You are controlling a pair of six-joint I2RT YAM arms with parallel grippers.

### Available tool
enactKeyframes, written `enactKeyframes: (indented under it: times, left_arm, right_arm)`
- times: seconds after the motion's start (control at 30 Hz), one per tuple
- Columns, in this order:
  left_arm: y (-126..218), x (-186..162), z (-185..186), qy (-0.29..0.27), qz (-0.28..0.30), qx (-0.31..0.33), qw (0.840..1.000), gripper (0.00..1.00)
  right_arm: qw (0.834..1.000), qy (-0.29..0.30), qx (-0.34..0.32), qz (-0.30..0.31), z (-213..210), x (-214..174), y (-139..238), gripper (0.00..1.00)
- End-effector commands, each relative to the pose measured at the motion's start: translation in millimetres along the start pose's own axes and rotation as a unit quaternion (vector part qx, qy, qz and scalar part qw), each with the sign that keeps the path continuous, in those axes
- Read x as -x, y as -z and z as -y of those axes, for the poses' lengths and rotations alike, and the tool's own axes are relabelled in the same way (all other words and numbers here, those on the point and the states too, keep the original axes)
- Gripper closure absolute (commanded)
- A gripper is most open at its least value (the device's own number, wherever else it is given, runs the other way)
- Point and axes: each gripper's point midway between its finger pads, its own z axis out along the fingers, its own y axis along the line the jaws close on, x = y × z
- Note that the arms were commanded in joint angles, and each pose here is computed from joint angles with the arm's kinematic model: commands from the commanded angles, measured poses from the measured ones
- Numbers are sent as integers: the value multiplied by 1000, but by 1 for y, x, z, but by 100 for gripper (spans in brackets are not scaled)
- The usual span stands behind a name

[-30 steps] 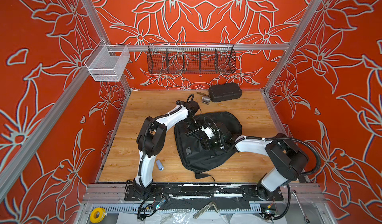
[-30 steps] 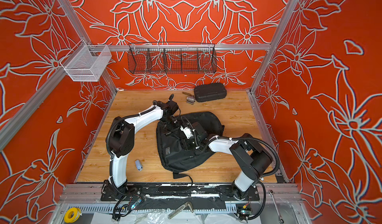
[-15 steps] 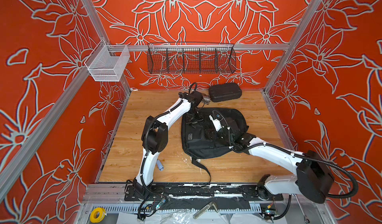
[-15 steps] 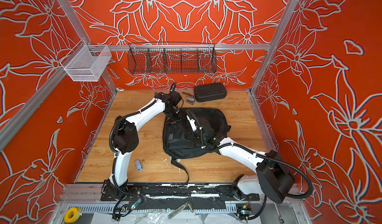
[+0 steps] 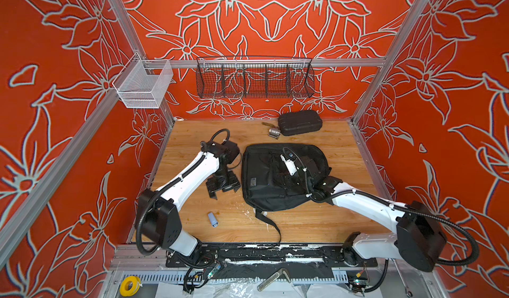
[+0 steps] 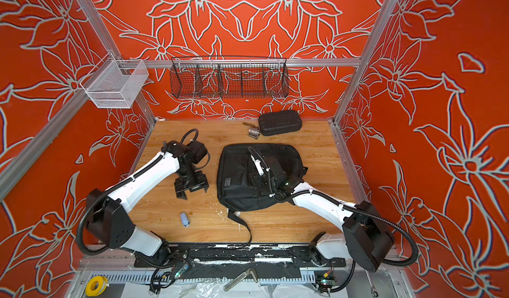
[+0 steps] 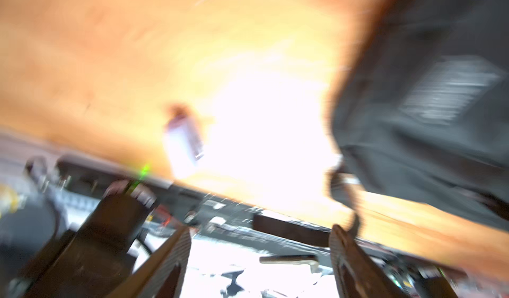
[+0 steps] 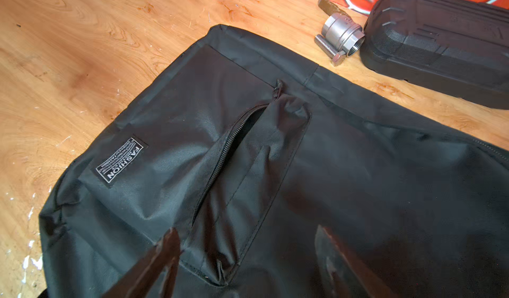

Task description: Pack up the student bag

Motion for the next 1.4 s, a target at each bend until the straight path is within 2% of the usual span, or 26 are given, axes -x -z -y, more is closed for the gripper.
enactKeyframes:
  times: [0.0, 0.17, 0.3, 0.57, 0.87, 1.0, 1.17, 1.27, 1.37]
  left_arm:
    - [-12, -15, -42, 84, -18, 40, 995, 22]
    - [-36, -21, -63, 147, -25, 21, 989, 22]
    - [-61, -18, -58, 169, -42, -11, 985, 24]
    - [-90, -1, -37, 157, -30, -66, 985, 34]
    - [-108, -4, -45, 148, -41, -40, 987, 46]
    - [-116, -8, -50, 148, -50, -28, 987, 48]
    - [-118, -9, -52, 145, -49, -25, 988, 71]
    - [-112, -4, -44, 139, -43, -44, 988, 82]
    - [-98, 3, -30, 125, -31, -71, 989, 89]
  right_arm:
    - [1000, 9, -4, -3, 2, 4, -1, 20]
    - [1000, 11, 1, -10, 0, 1, -4, 20]
    - [1000, 14, 4, -12, -1, 2, -4, 20]
    - [1000, 18, -5, -12, 3, 1, 0, 20]
    - [1000, 17, -5, -19, 2, 0, -1, 20]
    - [1000, 16, -2, -22, 1, 0, -4, 20]
    - [1000, 13, 0, -23, 0, 0, -4, 20]
    - [1000, 11, -2, -23, 1, 0, -4, 20]
    - [1000, 9, -6, -20, 2, 1, -2, 20]
